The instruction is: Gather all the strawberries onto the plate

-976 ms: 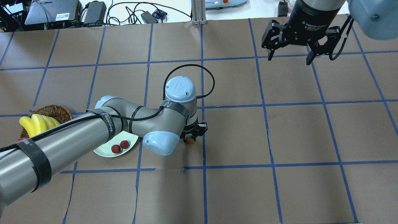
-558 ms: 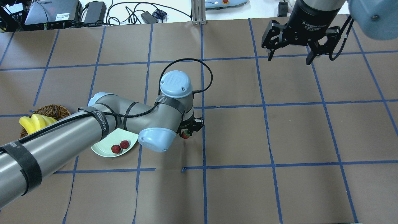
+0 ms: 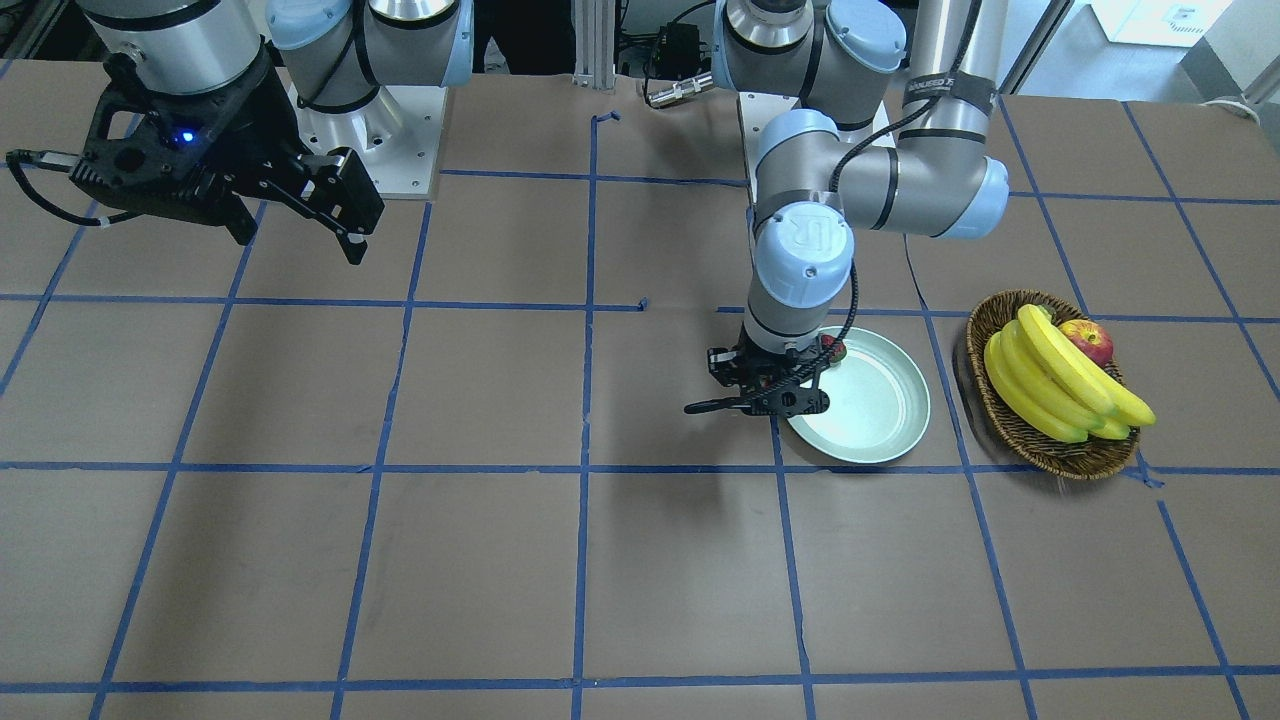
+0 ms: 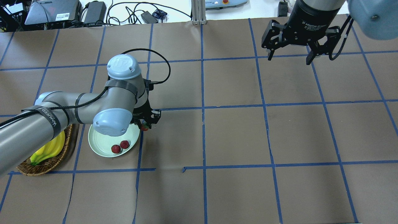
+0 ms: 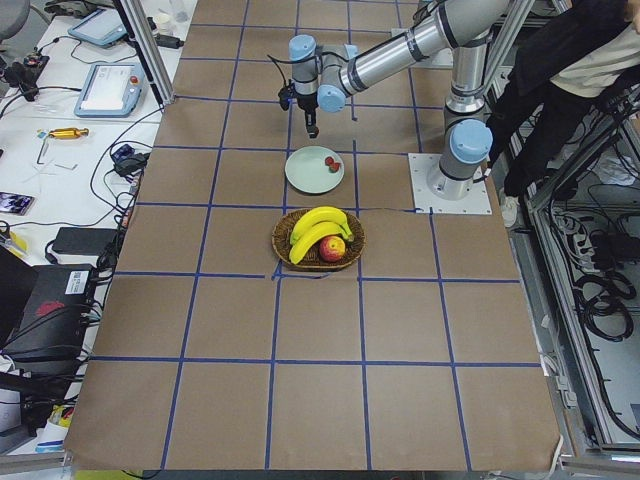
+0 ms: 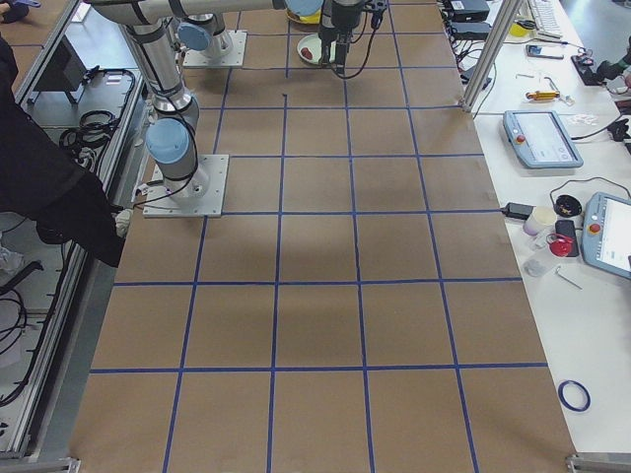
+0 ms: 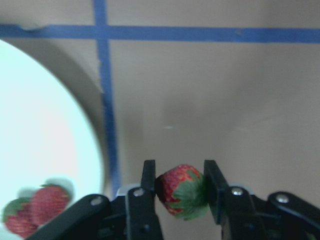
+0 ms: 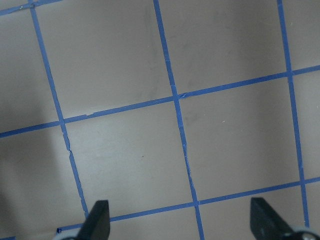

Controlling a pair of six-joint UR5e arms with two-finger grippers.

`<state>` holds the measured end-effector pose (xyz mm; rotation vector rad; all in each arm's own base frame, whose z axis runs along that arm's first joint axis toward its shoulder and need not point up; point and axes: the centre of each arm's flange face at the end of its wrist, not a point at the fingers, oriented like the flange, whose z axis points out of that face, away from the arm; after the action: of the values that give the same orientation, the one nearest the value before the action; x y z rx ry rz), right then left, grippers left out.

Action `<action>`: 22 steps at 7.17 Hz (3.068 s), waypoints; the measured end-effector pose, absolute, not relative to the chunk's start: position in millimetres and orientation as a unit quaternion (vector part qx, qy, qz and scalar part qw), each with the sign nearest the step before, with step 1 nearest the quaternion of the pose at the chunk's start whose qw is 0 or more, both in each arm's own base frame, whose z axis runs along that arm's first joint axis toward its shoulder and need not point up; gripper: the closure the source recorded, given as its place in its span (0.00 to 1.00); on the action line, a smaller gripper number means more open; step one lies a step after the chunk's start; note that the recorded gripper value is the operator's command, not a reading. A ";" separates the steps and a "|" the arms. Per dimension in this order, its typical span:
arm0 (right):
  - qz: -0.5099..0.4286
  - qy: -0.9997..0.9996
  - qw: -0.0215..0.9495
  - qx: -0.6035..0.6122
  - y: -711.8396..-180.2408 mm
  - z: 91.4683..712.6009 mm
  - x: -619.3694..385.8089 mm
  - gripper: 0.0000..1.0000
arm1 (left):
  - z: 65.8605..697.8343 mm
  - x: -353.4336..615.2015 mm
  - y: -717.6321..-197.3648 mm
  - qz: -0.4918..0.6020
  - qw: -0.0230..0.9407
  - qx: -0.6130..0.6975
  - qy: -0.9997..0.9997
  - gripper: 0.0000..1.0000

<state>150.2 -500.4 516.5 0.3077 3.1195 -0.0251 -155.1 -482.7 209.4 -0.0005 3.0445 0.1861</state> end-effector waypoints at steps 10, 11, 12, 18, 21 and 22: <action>-0.009 0.995 0.004 0.099 -500.8 516.5 150.2 0.00 | 283.0 -68.6 -490.8 0.001 0.035 0.031 0.999 0.00; -0.008 0.995 0.003 0.099 -500.7 516.4 150.2 0.00 | 321.9 -78.0 -498.5 -0.017 0.027 0.038 0.999 0.00; -0.008 0.995 0.003 0.099 -500.5 516.5 150.2 0.00 | 363.2 -86.1 -503.5 -0.022 0.021 0.046 0.998 0.00; -0.011 0.995 0.002 0.103 -501.9 516.1 150.2 0.00 | 505.7 -126.6 -489.4 -0.069 -0.031 0.038 0.996 0.00; -0.039 0.993 0.003 0.112 -508.9 520.1 150.1 0.00 | 519.5 -124.5 -487.7 -0.096 -0.020 0.028 0.995 0.00; -0.049 0.993 0.002 0.112 -510.9 522.4 149.8 0.00 | 521.6 -123.6 -487.0 -0.098 -0.012 0.027 0.995 0.00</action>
<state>149.8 -510.9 522.4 0.3515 3.1140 -0.1526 -123.6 -487.0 521.6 0.0859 3.1490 -0.3095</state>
